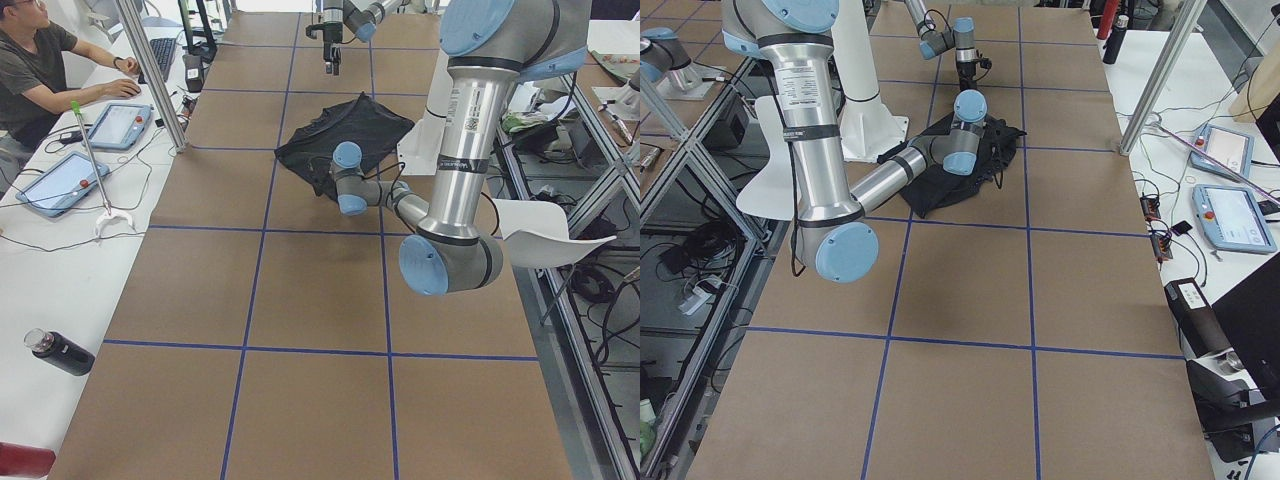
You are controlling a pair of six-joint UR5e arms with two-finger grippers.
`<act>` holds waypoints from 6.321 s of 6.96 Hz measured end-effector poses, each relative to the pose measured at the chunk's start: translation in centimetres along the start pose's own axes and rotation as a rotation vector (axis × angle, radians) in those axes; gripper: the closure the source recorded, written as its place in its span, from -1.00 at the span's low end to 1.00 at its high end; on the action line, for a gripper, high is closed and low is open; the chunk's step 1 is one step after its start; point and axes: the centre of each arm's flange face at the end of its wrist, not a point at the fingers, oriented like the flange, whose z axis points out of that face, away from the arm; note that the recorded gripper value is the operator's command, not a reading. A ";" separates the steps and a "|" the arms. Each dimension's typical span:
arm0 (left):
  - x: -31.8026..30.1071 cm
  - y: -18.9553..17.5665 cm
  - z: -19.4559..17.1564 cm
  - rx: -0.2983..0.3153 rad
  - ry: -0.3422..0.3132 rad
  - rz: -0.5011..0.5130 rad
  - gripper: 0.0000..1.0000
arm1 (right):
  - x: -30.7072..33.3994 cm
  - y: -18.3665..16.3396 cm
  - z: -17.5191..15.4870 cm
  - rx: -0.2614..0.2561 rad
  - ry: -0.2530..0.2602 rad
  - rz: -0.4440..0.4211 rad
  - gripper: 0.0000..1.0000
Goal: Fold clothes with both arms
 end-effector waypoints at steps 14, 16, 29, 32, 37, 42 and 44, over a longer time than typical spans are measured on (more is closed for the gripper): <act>0.6 -0.5 -1.4 0.008 0.020 0.009 1.00 | 0.1 -0.3 -0.3 0.004 0.000 0.004 -1.00; 0.8 -3.1 -2.6 0.057 0.006 -0.012 1.00 | 0.1 -0.4 -0.3 0.008 0.000 0.004 -1.00; 17.9 -23.8 0.0 0.498 0.092 0.024 0.35 | -0.1 -0.7 -1.5 0.025 -0.017 -0.009 -1.00; 17.7 -24.5 0.3 0.514 0.105 0.059 -1.00 | -0.6 -0.7 -1.6 0.033 -0.025 -0.035 -1.00; 13.2 -25.8 -6.4 0.499 0.069 0.299 -1.00 | -3.7 -3.9 2.3 0.132 0.063 -0.096 -1.00; 6.8 -21.2 -12.1 0.413 0.104 0.352 -1.00 | -5.9 2.2 14.2 0.305 0.357 -0.402 -1.00; 5.5 -20.4 -13.1 0.411 0.105 0.352 -1.00 | -4.8 5.9 18.1 0.328 0.494 -0.537 -1.00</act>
